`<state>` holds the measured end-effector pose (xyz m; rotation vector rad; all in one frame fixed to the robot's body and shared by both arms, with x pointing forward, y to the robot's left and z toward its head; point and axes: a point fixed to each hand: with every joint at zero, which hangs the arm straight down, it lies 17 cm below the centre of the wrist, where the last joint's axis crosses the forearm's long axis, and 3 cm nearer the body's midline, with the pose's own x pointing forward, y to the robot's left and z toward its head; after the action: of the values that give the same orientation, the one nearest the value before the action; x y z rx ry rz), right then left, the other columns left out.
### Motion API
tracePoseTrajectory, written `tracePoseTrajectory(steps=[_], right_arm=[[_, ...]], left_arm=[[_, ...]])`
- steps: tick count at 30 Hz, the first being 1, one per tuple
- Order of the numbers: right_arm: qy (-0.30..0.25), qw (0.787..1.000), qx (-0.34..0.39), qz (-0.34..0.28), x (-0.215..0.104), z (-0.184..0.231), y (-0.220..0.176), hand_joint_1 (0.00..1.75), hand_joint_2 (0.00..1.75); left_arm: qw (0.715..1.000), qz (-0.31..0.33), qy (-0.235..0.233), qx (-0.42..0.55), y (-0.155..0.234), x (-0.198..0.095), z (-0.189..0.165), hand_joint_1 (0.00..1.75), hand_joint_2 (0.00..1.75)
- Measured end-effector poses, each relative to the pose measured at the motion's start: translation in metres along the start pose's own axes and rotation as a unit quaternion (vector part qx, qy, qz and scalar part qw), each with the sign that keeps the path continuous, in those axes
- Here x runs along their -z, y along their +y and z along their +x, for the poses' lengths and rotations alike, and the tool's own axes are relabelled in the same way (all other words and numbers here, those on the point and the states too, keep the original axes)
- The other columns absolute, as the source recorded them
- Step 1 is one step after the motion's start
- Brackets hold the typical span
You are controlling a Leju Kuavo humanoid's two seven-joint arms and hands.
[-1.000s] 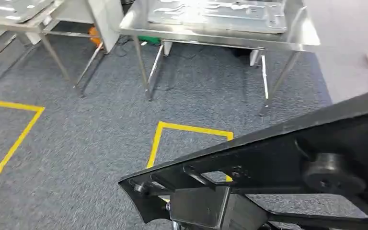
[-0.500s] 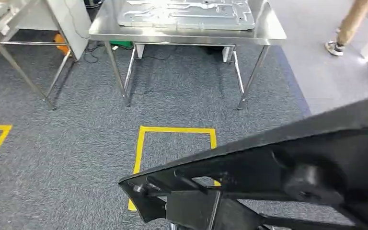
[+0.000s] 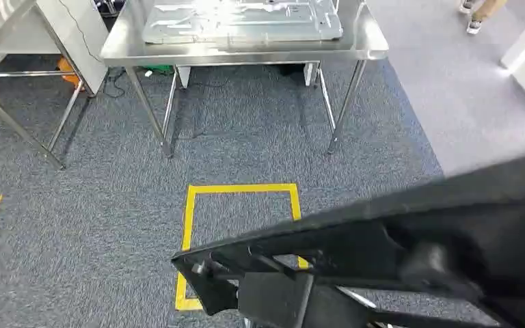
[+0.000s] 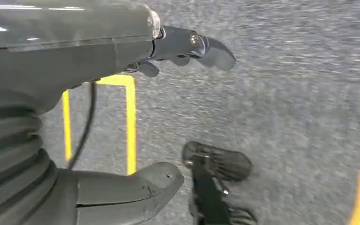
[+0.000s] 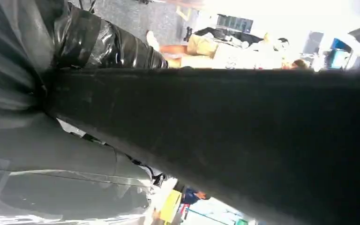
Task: Take the parts from the cabinet and place them on the table.
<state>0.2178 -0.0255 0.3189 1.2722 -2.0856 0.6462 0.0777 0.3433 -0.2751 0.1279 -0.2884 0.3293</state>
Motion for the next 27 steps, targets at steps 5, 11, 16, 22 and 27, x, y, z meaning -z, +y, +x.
tracePoseTrajectory(steps=[5, 11, 16, 22, 27], right_arm=[[0.003, 1.000, 0.000, 0.000, -0.0011, -0.0018, 0.0007, 1.75, 1.75], [0.003, 1.000, -0.002, 0.000, -0.0012, -0.0024, 0.0006, 1.75, 1.75], [0.004, 1.000, -0.006, -0.001, -0.0009, -0.0025, -0.0003, 1.75, 1.75], [0.012, 1.000, -0.008, -0.005, -0.0046, -0.0060, -0.0021, 1.75, 1.75], [0.021, 1.000, -0.009, -0.006, -0.0083, -0.0095, -0.0028, 1.75, 1.75]], left_arm=[[1.000, 0.001, 0.005, 0.003, 0.0020, -0.0010, -0.0069, 0.00, 1.75], [1.000, 0.004, 0.003, 0.003, 0.0051, -0.0005, -0.0048, 0.00, 1.75], [1.000, 0.004, 0.001, 0.002, 0.0050, -0.0001, -0.0025, 0.00, 1.75], [1.000, 0.004, 0.003, 0.002, 0.0050, -0.0007, -0.0061, 0.00, 1.75], [1.000, 0.003, 0.001, 0.001, 0.0038, -0.0005, -0.0038, 0.00, 1.75]])
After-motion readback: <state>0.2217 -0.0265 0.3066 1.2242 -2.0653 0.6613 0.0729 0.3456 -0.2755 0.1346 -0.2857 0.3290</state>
